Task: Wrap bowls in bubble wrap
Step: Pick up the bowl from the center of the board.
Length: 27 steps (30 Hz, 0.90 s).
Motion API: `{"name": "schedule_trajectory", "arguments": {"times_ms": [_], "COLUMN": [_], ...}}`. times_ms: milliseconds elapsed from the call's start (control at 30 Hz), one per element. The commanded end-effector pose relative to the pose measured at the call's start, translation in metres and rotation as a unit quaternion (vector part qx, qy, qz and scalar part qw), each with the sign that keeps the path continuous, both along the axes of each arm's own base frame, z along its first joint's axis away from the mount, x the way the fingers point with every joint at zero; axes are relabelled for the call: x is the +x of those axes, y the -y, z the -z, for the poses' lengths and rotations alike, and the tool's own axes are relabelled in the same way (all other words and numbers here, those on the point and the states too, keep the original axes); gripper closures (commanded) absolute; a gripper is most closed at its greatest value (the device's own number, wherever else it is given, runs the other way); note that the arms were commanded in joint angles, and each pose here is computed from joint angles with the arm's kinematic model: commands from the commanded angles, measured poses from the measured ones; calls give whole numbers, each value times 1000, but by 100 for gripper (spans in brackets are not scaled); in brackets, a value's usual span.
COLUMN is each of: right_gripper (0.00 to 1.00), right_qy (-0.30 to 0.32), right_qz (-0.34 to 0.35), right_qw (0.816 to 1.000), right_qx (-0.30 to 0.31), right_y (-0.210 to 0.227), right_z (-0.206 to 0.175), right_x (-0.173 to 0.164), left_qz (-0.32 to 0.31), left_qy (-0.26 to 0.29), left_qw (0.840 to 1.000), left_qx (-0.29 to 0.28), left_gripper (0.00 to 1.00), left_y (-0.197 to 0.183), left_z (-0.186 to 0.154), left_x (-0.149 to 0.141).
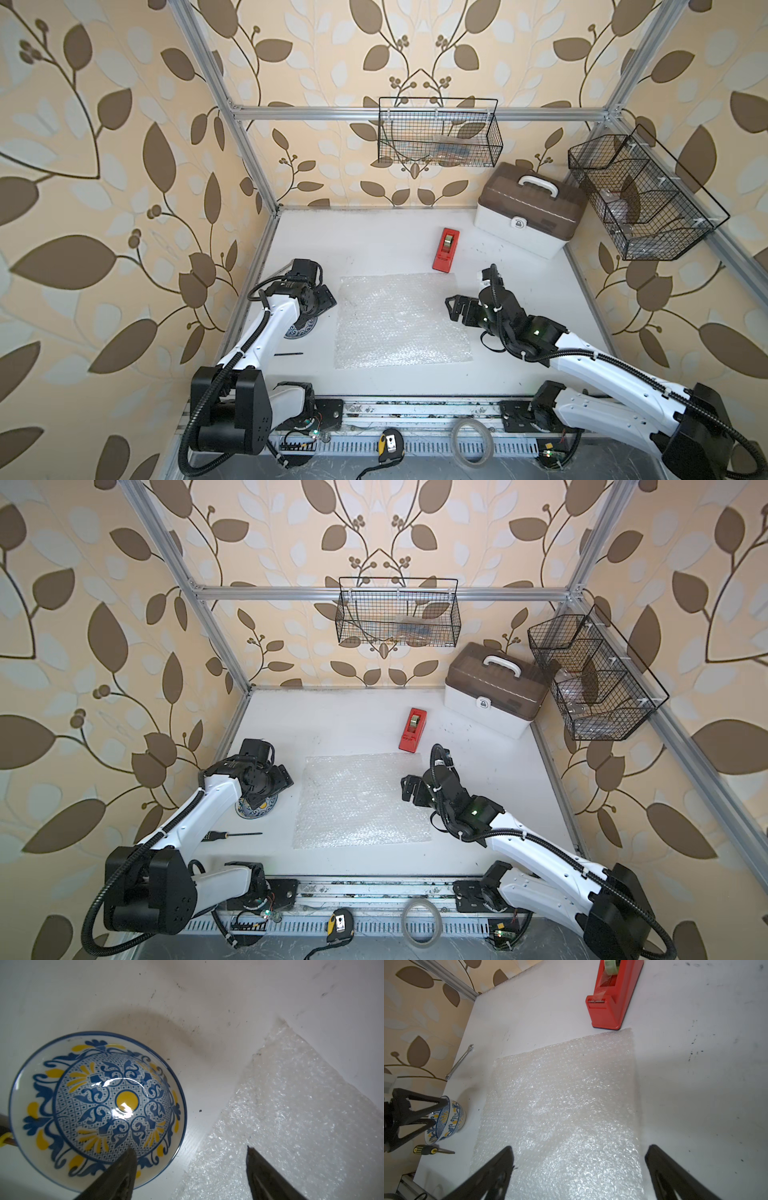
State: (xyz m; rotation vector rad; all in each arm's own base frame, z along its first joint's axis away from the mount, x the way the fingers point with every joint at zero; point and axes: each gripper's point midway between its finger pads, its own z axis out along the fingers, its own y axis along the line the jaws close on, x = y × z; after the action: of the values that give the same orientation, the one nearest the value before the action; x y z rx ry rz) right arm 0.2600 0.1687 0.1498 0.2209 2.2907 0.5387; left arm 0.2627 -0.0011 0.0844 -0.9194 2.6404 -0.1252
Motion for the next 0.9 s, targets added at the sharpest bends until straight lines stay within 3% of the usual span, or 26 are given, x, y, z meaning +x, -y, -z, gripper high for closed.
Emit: {"name": "schedule_trajectory", "arguments": {"times_ms": [0,333,867], "right_gripper": [0,0,0], "right_qy": [-33,-60,-79], "right_qz": [10,37,31], "right_qw": [999,997,996], "right_qx": [3,-5,-2], "right_y": [17,52,55], "right_z": [15,34,53], "right_x": [-9,-14,-19], "left_qz": [-12,-16,2], "left_qy": [-26,-77,-105], "left_qw": [999,993,990], "left_qx": [31,83,93], "left_gripper": [20,24,65], "left_y": [-5,-19,-21], "left_z": [9,33,57], "left_x": [-5,-2,-6]}}
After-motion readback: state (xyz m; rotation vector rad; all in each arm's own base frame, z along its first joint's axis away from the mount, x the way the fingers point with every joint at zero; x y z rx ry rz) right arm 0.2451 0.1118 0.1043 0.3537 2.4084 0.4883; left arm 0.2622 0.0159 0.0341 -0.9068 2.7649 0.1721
